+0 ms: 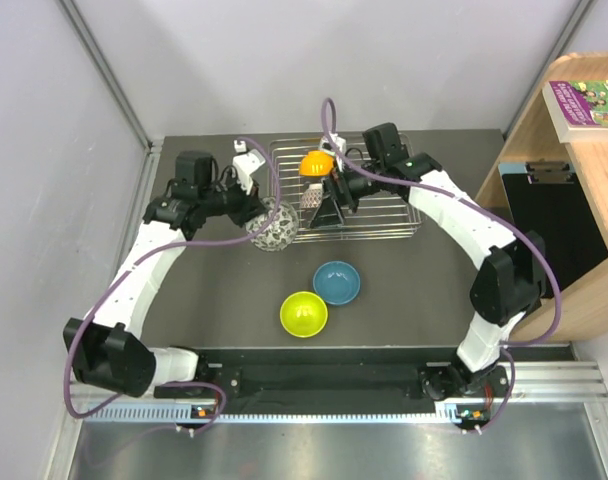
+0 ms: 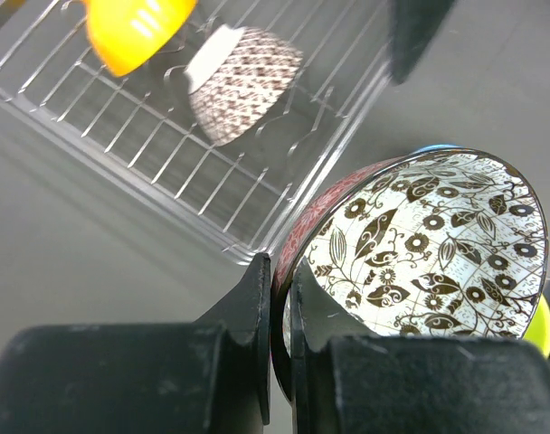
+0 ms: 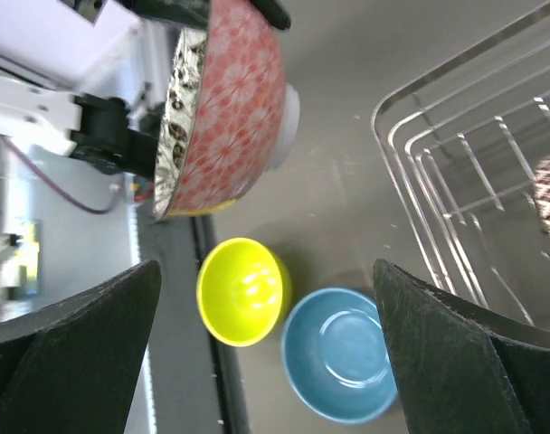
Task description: Load the bowls into the dish rack
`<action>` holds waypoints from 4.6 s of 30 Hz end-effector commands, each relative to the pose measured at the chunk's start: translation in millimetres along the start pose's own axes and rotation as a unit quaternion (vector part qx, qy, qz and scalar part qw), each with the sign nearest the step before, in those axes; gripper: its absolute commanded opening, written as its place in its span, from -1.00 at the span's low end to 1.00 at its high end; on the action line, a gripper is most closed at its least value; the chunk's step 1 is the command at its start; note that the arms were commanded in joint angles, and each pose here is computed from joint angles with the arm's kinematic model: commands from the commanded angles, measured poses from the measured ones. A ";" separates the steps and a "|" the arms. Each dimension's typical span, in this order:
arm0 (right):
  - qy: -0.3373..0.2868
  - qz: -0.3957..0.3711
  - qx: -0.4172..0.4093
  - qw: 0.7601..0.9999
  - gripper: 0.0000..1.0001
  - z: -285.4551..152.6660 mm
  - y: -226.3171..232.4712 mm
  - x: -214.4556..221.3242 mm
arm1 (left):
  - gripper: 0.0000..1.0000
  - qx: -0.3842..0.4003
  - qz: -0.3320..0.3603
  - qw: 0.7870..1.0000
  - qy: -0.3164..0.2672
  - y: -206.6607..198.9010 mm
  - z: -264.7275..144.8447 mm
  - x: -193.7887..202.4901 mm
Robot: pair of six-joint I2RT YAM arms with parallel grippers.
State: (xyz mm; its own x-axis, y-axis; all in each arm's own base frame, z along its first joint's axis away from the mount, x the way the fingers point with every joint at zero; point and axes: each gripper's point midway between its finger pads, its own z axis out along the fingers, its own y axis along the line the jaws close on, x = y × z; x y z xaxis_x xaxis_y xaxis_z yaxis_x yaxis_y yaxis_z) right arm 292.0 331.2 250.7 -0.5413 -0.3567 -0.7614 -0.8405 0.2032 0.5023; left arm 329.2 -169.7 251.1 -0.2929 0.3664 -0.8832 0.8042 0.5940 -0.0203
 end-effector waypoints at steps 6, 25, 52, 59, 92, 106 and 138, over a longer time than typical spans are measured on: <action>-0.038 0.048 -0.159 0.985 0.99 -8.8 32.3 -16.7 | -1.00 0.028 0.026 0.997 -0.068 -35.6 -6.5 -49.8; -0.009 0.083 -0.230 0.970 0.93 11.0 49.4 -1.7 | -1.00 -0.030 0.057 0.994 -0.091 -38.0 1.8 -66.7; 0.000 0.076 -0.256 0.964 0.82 15.1 56.1 -7.5 | -1.00 0.025 0.036 0.995 -0.092 -60.5 5.2 -54.0; 0.003 0.075 -0.271 0.960 0.30 12.9 59.5 -8.4 | -1.00 0.026 0.034 0.995 -0.089 -60.8 7.4 -49.6; -0.062 0.059 -0.071 0.994 -1.00 -5.1 -1.6 -30.2 | 0.98 -0.027 -0.026 0.991 -0.126 -2.6 -42.9 -51.3; -0.092 -0.045 0.297 0.949 -1.00 -94.3 -103.8 -65.9 | 0.98 -0.030 -0.077 0.995 -0.054 -1.1 -40.7 33.8; 0.114 -0.124 0.684 0.709 -1.00 -154.3 -276.5 -21.0 | 0.98 -0.051 -0.072 0.994 -0.058 -13.0 -48.6 54.9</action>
State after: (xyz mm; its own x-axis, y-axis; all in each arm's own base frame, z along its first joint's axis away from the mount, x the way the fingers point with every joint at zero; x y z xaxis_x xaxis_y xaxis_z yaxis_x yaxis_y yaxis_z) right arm 508.0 142.3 136.5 -0.5704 -0.6307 -0.5261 -0.3776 0.7702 -0.5140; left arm 274.6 -121.9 215.9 -0.3797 0.2041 -0.9023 0.6932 0.7087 -0.1314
